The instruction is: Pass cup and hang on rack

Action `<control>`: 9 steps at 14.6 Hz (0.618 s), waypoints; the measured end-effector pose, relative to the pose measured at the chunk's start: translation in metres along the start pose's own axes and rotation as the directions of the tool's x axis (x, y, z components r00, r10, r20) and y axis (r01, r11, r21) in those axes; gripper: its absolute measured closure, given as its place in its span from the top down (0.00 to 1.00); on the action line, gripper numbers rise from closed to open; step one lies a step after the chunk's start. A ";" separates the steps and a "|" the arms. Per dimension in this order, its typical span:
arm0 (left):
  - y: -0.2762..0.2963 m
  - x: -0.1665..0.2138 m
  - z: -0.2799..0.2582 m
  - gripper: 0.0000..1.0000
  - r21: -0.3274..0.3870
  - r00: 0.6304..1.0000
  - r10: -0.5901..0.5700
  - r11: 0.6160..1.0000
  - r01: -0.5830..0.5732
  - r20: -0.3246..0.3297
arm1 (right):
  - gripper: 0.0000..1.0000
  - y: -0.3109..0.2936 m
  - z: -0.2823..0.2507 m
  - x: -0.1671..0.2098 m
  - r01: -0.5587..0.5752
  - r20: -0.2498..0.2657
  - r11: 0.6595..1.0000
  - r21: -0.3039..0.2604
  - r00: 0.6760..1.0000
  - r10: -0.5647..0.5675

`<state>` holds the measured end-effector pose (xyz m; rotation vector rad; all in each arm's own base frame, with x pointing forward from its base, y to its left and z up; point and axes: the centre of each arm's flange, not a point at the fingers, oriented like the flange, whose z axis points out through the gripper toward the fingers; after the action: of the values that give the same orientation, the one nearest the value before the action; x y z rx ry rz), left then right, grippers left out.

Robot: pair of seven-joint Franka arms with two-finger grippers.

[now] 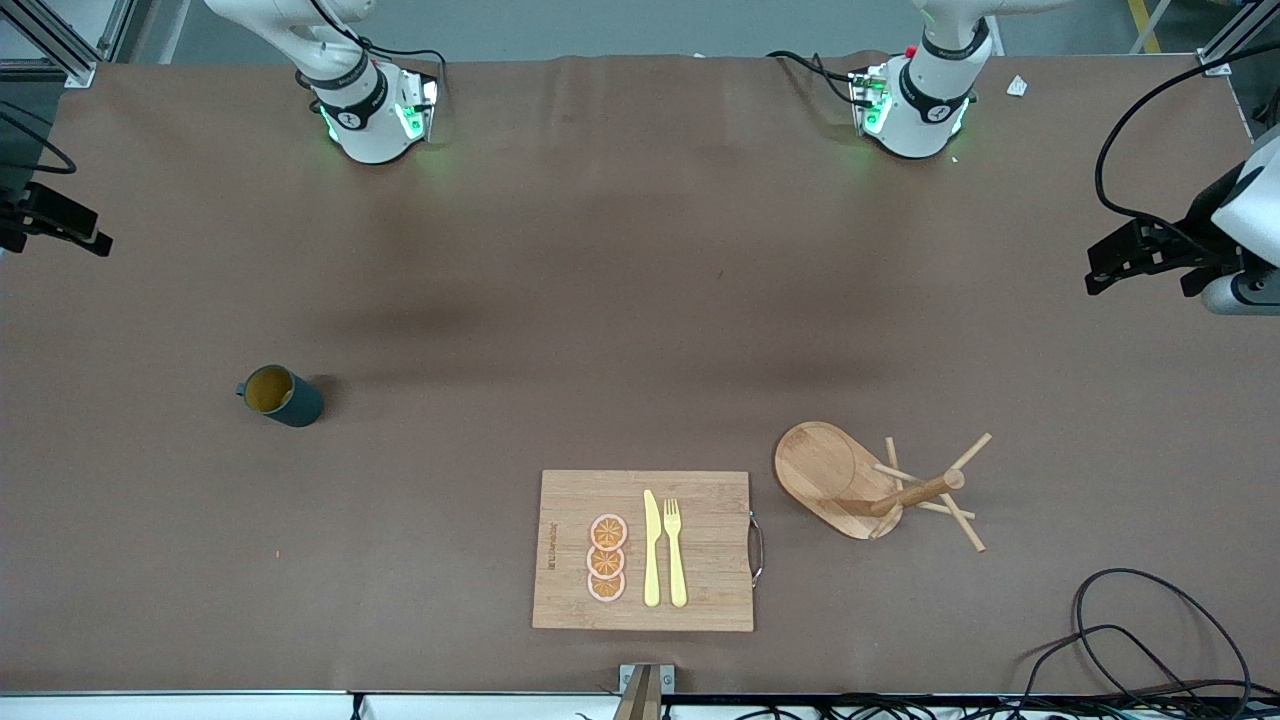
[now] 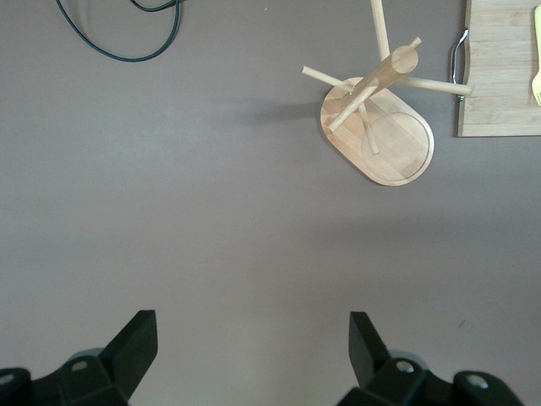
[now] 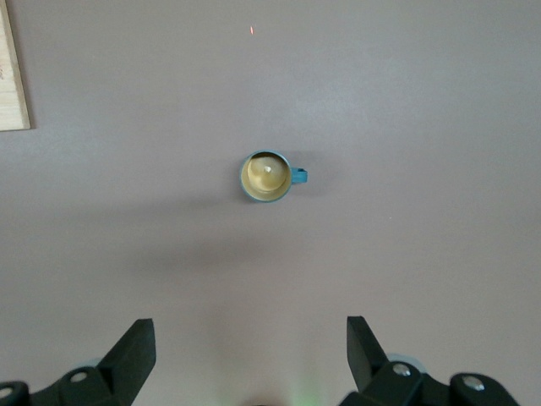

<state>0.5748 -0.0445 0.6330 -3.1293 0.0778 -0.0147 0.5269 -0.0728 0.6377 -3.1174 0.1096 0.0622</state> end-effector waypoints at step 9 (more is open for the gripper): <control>0.000 0.000 0.000 1.00 0.000 1.000 0.000 1.000 0.000 0.000 | 1.00 -0.006 0.028 0.014 0.011 0.062 1.000 0.001 0.998 -0.011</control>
<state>0.5749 -0.0445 0.6329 -3.1294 0.0777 -0.0147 0.5405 -0.0676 0.6097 -3.1114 0.0919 0.1582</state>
